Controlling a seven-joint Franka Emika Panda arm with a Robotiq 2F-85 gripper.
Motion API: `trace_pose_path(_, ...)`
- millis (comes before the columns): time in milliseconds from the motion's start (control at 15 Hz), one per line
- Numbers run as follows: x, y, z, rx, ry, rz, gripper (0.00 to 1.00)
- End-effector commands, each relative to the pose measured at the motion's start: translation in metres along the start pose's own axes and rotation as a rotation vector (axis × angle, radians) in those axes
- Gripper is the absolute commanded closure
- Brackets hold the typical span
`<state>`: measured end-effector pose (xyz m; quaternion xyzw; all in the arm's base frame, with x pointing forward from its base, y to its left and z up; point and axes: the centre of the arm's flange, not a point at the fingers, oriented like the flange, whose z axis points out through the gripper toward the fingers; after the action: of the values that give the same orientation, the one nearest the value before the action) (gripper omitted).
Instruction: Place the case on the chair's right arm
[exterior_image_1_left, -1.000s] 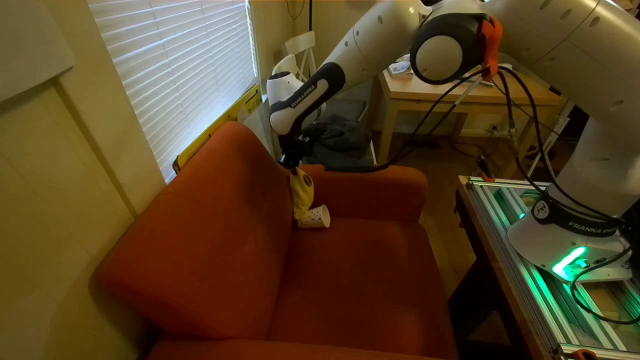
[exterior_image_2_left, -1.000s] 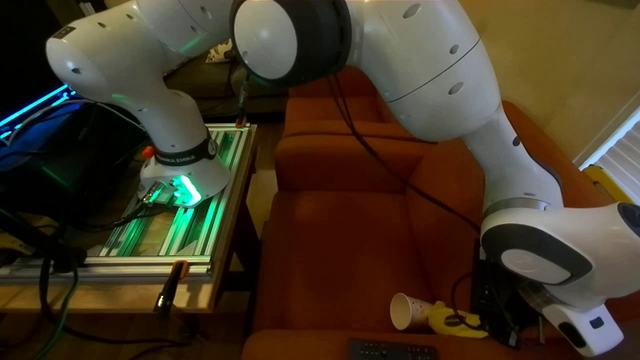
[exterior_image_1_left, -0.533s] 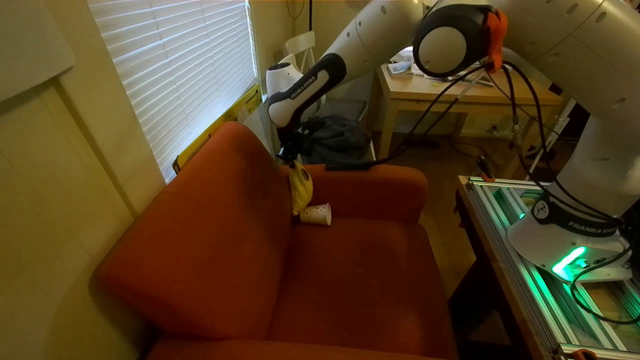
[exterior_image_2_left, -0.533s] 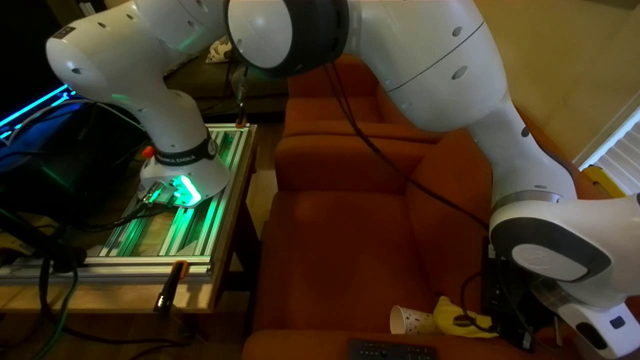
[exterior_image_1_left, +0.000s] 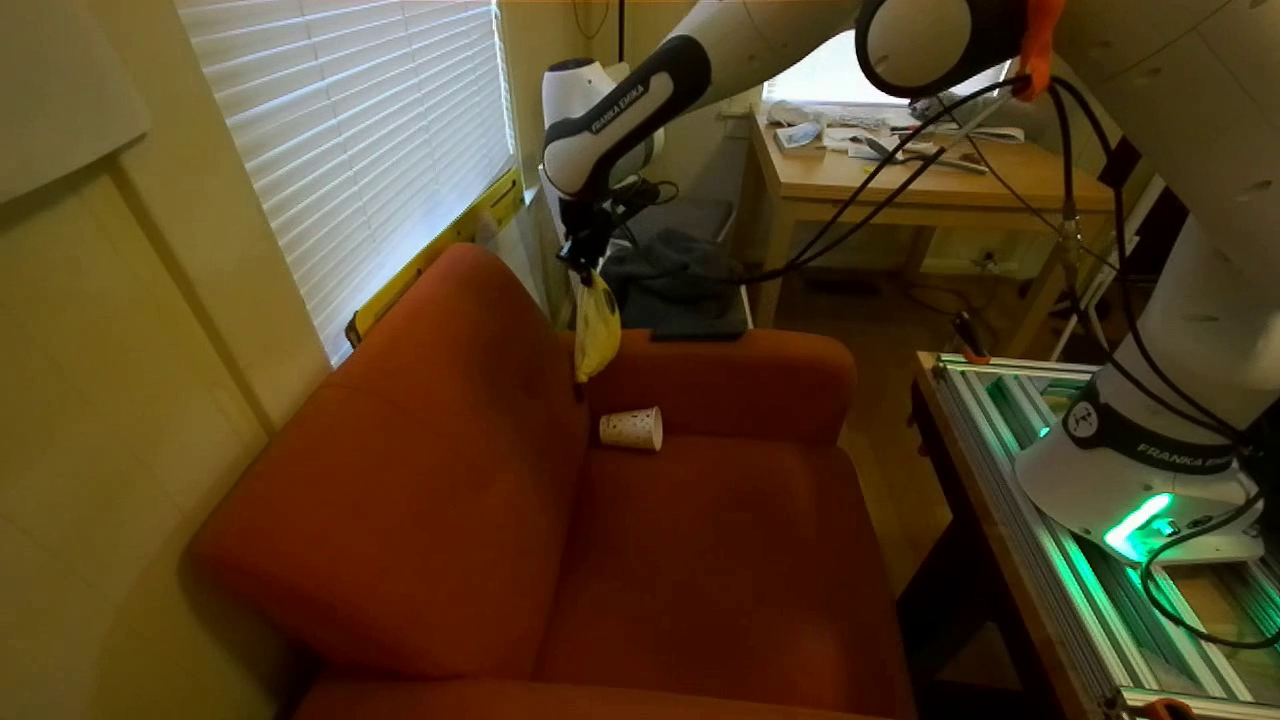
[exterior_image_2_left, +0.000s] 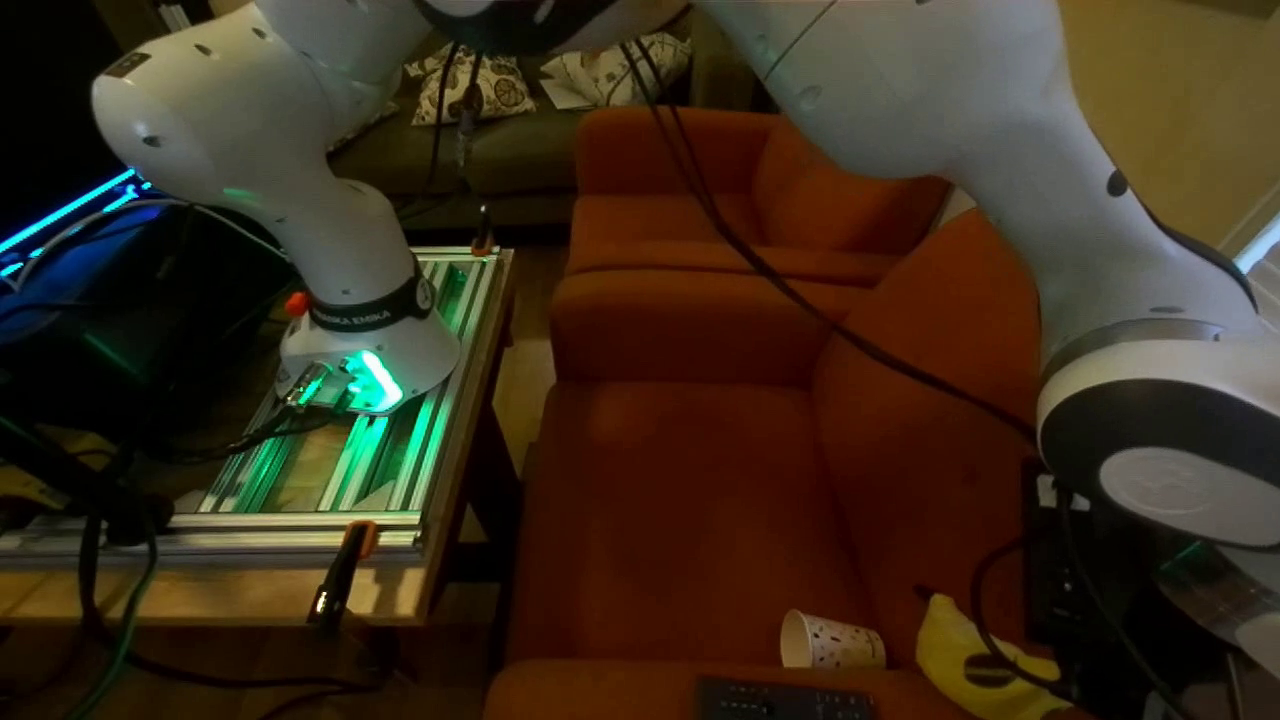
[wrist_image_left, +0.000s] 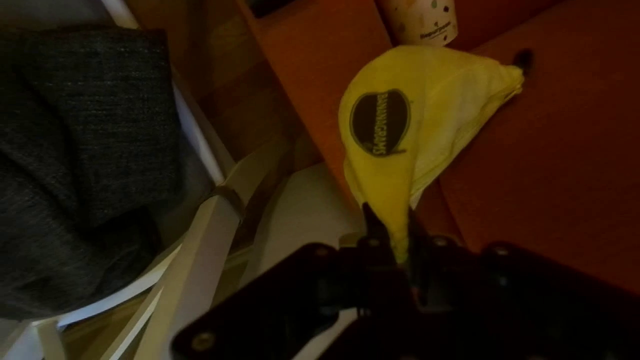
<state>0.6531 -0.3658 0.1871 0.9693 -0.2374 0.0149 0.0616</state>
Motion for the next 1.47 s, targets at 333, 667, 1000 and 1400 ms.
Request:
trace_pose_path(333,-0.008,0.025,-0.006,-0.012,0.007,0.034,0.96)
trace_pose_path(667,-0.010,0.027,0.014,-0.017,-0.024,0.039,0.96)
trace_pose_path(1000,-0.015,0.028,0.028,-0.034,-0.055,0.043,0.95)
trace_pose_path(1400,-0.019,0.032,0.037,-0.035,-0.074,0.056,0.53)
